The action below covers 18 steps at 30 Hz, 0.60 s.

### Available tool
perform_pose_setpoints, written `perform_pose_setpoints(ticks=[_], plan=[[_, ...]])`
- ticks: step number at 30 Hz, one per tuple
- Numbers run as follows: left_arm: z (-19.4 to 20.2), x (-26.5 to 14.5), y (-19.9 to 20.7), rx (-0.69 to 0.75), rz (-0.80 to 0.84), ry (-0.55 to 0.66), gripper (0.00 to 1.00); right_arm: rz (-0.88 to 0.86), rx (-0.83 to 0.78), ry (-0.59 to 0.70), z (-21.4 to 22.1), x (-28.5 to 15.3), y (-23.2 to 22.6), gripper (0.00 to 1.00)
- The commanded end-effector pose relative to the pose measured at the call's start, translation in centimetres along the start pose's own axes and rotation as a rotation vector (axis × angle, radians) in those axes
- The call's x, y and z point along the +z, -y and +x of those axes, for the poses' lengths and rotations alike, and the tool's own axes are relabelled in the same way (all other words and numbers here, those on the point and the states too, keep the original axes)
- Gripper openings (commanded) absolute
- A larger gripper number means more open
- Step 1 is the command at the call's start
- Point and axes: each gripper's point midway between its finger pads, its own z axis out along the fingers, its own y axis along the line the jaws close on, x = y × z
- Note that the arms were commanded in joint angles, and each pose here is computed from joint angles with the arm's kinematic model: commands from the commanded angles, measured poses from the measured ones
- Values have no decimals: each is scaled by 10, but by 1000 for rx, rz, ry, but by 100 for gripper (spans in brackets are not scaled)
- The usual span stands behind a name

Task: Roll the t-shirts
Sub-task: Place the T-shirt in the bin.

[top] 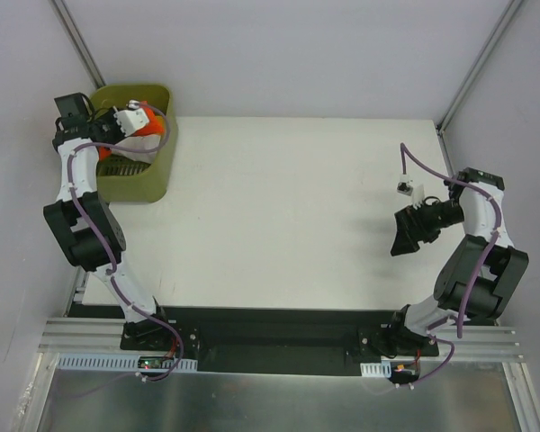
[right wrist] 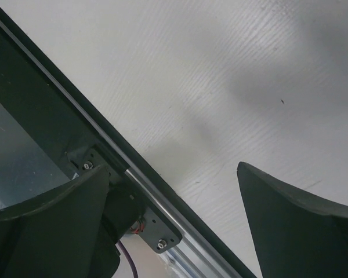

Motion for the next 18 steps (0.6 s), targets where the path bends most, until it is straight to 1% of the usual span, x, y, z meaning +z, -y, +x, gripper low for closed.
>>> perform_pose_setpoints(ticks=[1,2,3,5,6,9,10,12,14,16,17,18], plan=[[-13,-5,-14,162,-31,107,0,-125,157,-171,29,-33,-59,96],[-8,-4,-6,167,-15,110,0,-131,170,-184,29,-33,-56,96],[-6,-3,-4,219,-10,115,0,-135,177,-190,30,-32,-56,96],[2,0,10,255,17,132,0,-135,177,-211,34,-31,-53,96],[5,2,13,302,24,136,0,-135,180,-224,37,-30,-51,96],[15,6,19,323,39,154,0,-127,185,-264,44,-30,-48,96],[20,12,21,311,50,156,0,-128,187,-270,46,-29,-49,96],[21,14,15,308,51,162,0,-123,189,-278,48,-29,-49,96],[27,21,18,303,75,165,0,-123,191,-289,51,-29,-50,96],[34,28,27,314,106,169,0,-117,190,-294,53,-29,-51,96],[37,30,34,353,124,168,0,-113,193,-302,56,-29,-51,96],[42,31,38,357,134,159,0,-114,193,-304,57,-29,-52,96]])
